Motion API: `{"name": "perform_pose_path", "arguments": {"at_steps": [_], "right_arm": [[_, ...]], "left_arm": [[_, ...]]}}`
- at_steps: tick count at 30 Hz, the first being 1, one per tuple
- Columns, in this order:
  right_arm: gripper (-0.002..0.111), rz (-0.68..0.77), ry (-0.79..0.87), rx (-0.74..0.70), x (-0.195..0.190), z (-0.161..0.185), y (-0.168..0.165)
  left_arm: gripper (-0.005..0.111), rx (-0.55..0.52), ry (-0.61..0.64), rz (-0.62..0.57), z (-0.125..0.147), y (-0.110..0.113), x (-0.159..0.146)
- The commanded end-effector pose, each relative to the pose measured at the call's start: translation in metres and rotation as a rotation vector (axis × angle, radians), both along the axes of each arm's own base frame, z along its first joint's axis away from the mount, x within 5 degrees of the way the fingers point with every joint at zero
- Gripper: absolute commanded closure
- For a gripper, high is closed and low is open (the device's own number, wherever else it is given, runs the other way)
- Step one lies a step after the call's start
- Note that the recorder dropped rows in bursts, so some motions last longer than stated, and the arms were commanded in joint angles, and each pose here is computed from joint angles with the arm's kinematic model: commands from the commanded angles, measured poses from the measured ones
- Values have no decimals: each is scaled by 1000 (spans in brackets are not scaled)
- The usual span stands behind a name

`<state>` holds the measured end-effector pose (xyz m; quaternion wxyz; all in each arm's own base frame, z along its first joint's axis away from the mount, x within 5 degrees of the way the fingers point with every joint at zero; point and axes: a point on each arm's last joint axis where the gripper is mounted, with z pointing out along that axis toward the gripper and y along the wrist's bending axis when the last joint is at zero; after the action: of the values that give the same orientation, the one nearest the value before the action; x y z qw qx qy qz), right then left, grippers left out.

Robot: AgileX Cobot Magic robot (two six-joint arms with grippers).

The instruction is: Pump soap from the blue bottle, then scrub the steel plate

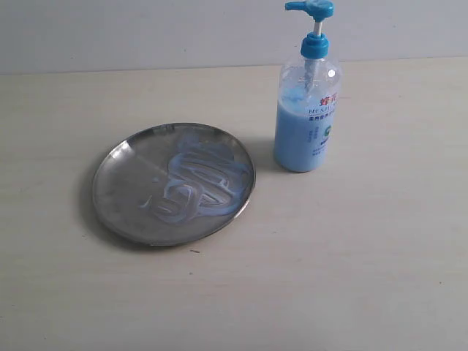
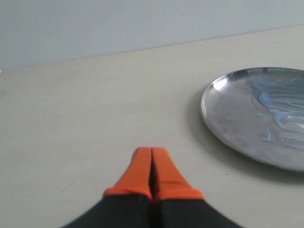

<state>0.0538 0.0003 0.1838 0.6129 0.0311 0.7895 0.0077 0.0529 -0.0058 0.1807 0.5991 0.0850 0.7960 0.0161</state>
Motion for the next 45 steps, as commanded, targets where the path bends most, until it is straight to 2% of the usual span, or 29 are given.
{"name": "perform_pose_path", "arguments": {"at_steps": [1, 27, 30, 37, 45], "right_arm": [[108, -5, -8, -1, 0, 0, 0], [108, -6, -15, -1, 0, 0, 0], [108, -18, -101, 0, 2, 8, -1], [108, -67, -413, -19, 1, 36, -6], [108, -68, -422, -19, 1, 37, -6]], "left_arm": [[107, -10, -6, -5, 0, 0, 0], [107, -10, -6, -5, 0, 0, 0], [107, -10, -6, -5, 0, 0, 0], [107, -10, -6, -5, 0, 0, 0], [107, -10, -6, -5, 0, 0, 0]]}}
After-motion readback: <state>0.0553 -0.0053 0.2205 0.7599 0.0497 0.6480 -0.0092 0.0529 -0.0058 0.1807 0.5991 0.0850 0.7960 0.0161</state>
